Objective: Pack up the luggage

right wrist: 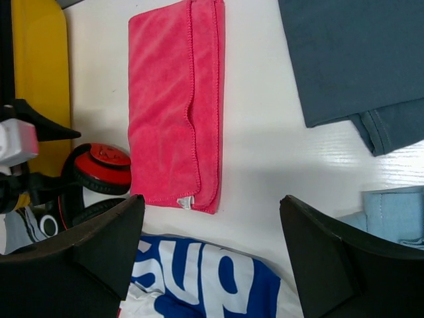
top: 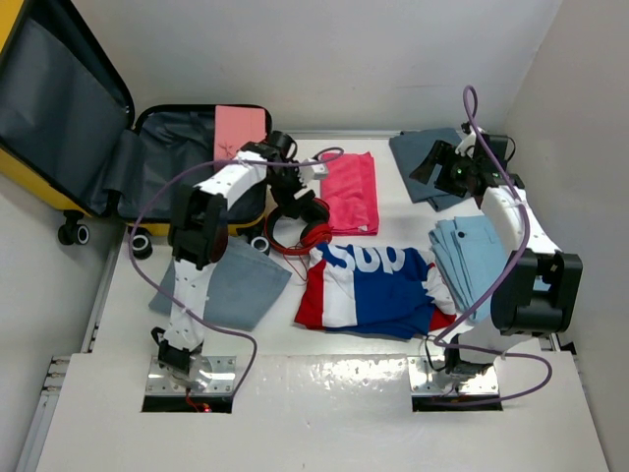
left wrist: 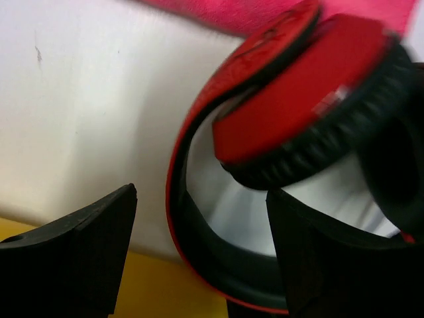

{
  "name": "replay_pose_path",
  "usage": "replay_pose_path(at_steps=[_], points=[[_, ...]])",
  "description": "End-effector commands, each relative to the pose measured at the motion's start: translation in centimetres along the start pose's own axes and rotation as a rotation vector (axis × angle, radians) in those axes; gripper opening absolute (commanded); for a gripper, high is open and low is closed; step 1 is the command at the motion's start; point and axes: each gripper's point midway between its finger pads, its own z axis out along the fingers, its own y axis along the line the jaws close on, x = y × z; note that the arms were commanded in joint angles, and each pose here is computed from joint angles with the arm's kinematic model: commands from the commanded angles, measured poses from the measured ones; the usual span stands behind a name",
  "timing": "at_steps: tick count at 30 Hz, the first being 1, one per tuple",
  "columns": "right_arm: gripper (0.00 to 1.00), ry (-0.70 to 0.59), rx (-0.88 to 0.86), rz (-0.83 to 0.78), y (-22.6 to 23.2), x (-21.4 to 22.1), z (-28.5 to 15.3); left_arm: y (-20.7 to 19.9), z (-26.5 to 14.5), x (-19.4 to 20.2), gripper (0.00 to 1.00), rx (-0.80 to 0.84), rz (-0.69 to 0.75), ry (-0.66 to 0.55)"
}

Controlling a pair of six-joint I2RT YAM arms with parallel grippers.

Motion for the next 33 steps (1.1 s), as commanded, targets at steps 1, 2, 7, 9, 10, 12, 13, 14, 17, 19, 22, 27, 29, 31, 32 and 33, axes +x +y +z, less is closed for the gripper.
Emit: replay_pose_path(at_steps=[1,2,7,9,10,12,13,14,17,19,22,27,29,31,32,33], points=[[0.82,-0.033,-0.023,-0.018,0.7,-1.6,-0.2,1.4,0.2,-1.0,0.81,-0.108,0.018,0.055],[0.82,-0.037,-0.021,-0.017,0.7,-1.7,-0.2,1.7,0.6,-0.8,0.80,-0.133,0.041,0.079],[0.81,-0.040,-0.018,-0.009,0.6,-1.7,-0.2,0.8,2.1,-0.1,0.62,-0.109,0.069,0.101],[0.81,-0.047,-0.019,-0.003,0.4,-1.7,-0.2,0.6,2.3,0.2,0.50,-0.102,0.066,0.109],[0.79,-0.050,-0.020,-0.007,0.5,-1.8,-0.2,0.5,2.6,0.5,0.45,-0.097,0.064,0.116],[0.79,-0.055,-0.019,-0.005,0.4,-1.9,-0.2,0.6,2.1,0.1,0.28,-0.105,0.068,0.106],[0.78,-0.054,-0.022,-0.005,0.4,-1.8,-0.1,0.6,1.9,-0.6,0.21,-0.104,0.055,0.084],[0.78,-0.052,-0.021,-0.004,0.3,-1.7,0.0,0.6,1.1,-1.7,0.15,-0.106,0.054,0.050],[0.78,-0.058,-0.033,-0.004,0.4,-1.7,0.0,0.1,-2.1,-7.0,0.08,-0.130,0.072,-0.091],[0.78,-0.058,-0.043,0.005,0.5,-1.5,0.2,0.5,-6.1,-12.1,0.00,-0.212,0.097,-0.228],[0.77,-0.055,-0.054,0.012,0.6,-1.3,0.5,0.4,-11.3,-18.0,0.00,-0.295,0.071,-0.417],[0.77,-0.048,-0.076,0.018,1.2,-1.1,1.2,3.8,-20.8,-20.5,0.00,-0.543,-0.080,-0.566],[0.77,-0.044,-0.090,0.020,1.5,-1.1,1.6,5.9,-23.8,-19.2,0.00,-0.615,-0.180,-0.600],[0.77,-0.031,-0.099,0.021,1.8,-0.7,2.2,9.4,-28.3,-15.6,0.00,-0.763,-0.297,-0.598],[0.77,-0.030,-0.104,0.020,2.2,-0.8,2.3,10.6,-29.6,-13.9,0.00,-0.813,-0.345,-0.590],[0.77,-0.023,-0.111,0.019,2.3,-0.6,2.8,13.0,-32.5,-10.4,0.00,-0.927,-0.441,-0.573]])
